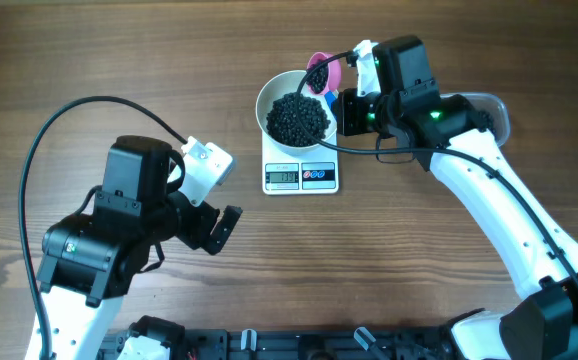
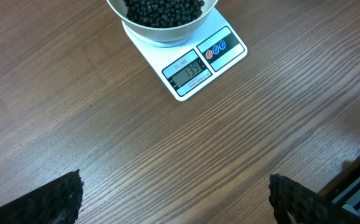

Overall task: Scoop item into bowl and weigh 150g on scale
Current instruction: 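Tilt the pink scoop further over the bowl to shake out beans, then hold the scoop tilted over the bowl, trickling beans onto the scale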

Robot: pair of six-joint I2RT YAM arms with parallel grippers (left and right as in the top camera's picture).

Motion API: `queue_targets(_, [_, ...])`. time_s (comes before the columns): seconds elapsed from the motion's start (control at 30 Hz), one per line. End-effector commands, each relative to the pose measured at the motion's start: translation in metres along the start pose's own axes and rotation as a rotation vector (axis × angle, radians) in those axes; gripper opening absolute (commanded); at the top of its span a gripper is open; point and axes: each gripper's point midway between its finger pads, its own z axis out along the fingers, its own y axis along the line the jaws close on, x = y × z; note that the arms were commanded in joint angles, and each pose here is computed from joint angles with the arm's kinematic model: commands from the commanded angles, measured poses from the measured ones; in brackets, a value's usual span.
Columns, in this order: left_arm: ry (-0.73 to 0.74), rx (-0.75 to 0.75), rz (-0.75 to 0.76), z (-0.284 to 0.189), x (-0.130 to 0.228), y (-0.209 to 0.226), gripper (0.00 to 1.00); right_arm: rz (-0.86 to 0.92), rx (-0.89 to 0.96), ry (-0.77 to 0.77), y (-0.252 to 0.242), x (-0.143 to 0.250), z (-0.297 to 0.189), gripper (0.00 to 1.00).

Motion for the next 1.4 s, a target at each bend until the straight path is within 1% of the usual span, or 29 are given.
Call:
queue_targets(0.0, [-0.023, 0.005, 0.019, -0.005, -0.006, 0.000, 1.00, 0.008, -0.026, -0.026, 0.008, -0.009, -0.007, 0.04])
queue_targets(0.23, [-0.023, 0.005, 0.019, -0.005, -0.006, 0.000, 1.00, 0.015, -0.036, -0.029, 0.009, -0.010, -0.007, 0.04])
queue_targets(0.27, [-0.023, 0.005, 0.019, -0.005, -0.006, 0.000, 1.00, 0.064, -0.037, -0.025, 0.009, -0.009, -0.006, 0.05])
queue_targets(0.3, [-0.023, 0.005, 0.019, -0.005, -0.006, 0.000, 1.00, 0.067, -0.045, -0.005, 0.012, -0.004, -0.003, 0.05])
queue_targets(0.37, [-0.023, 0.005, 0.019, -0.005, -0.006, 0.000, 1.00, 0.009, -0.056, 0.049, 0.017, 0.010, 0.000, 0.04])
queue_targets(0.43, [-0.024, 0.005, 0.019, -0.005, -0.006, 0.000, 1.00, 0.009, -0.033, 0.014, 0.012, 0.002, -0.004, 0.04])
queue_targets(0.5, [-0.023, 0.005, 0.019, -0.005, -0.006, 0.000, 1.00, 0.066, -0.038, 0.004, 0.013, 0.000, -0.003, 0.05])
queue_targets(0.57, [-0.023, 0.005, 0.019, -0.005, -0.006, 0.000, 1.00, -0.003, -0.045, 0.055, 0.016, 0.013, -0.001, 0.04])
queue_targets(0.6, [-0.023, 0.005, 0.019, -0.005, -0.006, 0.000, 1.00, -0.015, -0.030, 0.050, 0.013, 0.012, -0.002, 0.04])
queue_targets(0.67, [-0.023, 0.005, 0.019, -0.005, -0.006, 0.000, 1.00, 0.076, 0.002, 0.004, 0.006, 0.001, -0.005, 0.04])
queue_targets(0.7, [-0.023, 0.005, 0.019, -0.005, -0.006, 0.000, 1.00, 0.074, -0.015, 0.016, 0.010, 0.003, -0.003, 0.05])
queue_targets(0.77, [-0.023, 0.005, 0.019, -0.005, -0.006, 0.000, 1.00, -0.029, -0.008, 0.049, 0.011, 0.012, -0.001, 0.04])
queue_targets(0.8, [-0.024, 0.005, 0.019, -0.005, -0.006, 0.000, 1.00, -0.010, 0.038, 0.025, 0.003, 0.008, -0.003, 0.05])
queue_targets(0.83, [-0.023, 0.005, 0.019, -0.005, -0.006, 0.000, 1.00, 0.056, 0.056, -0.006, 0.000, 0.001, -0.004, 0.05])
queue_targets(0.87, [-0.023, 0.005, 0.019, -0.005, -0.006, 0.000, 1.00, 0.047, 0.036, 0.005, 0.003, 0.003, 0.000, 0.05])
queue_targets(0.9, [-0.023, 0.005, 0.019, -0.005, -0.006, 0.000, 1.00, -0.020, 0.012, 0.040, 0.010, 0.011, 0.003, 0.04])
queue_targets(0.93, [-0.023, 0.005, 0.019, -0.005, -0.006, 0.000, 1.00, -0.043, 0.027, 0.041, 0.008, 0.012, 0.003, 0.04])
queue_targets(0.97, [-0.024, 0.005, 0.019, -0.005, -0.006, 0.000, 1.00, -0.026, 0.057, 0.010, 0.004, 0.005, 0.000, 0.04])
queue_targets(1.03, [-0.023, 0.005, 0.019, -0.005, -0.006, 0.000, 1.00, 0.035, 0.048, -0.040, 0.005, -0.008, 0.000, 0.04])
queue_targets(1.1, [-0.023, 0.005, 0.019, -0.005, -0.006, 0.000, 1.00, -0.016, 0.037, 0.002, 0.007, 0.002, 0.004, 0.04])
queue_targets(1.13, [-0.023, 0.005, 0.019, -0.005, -0.006, 0.000, 1.00, -0.014, 0.050, -0.001, 0.005, 0.001, 0.004, 0.04])
queue_targets(1.2, [-0.023, 0.005, 0.019, -0.005, -0.006, 0.000, 1.00, 0.050, 0.043, -0.031, 0.006, -0.006, 0.001, 0.05])
queue_targets(1.23, [-0.023, 0.005, 0.019, -0.005, -0.006, 0.000, 1.00, 0.021, 0.009, -0.002, 0.012, 0.000, 0.006, 0.05])
queue_targets(1.27, [-0.023, 0.005, 0.019, -0.005, -0.006, 0.000, 1.00, -0.044, 0.003, 0.014, 0.014, 0.004, 0.007, 0.04])
queue_targets(1.33, [-0.023, 0.005, 0.019, -0.005, -0.006, 0.000, 1.00, 0.030, 0.027, -0.037, 0.010, -0.008, 0.004, 0.04])
queue_targets(1.37, [-0.023, 0.005, 0.019, -0.005, -0.006, 0.000, 1.00, 0.018, 0.000, -0.029, 0.015, -0.006, 0.006, 0.04])
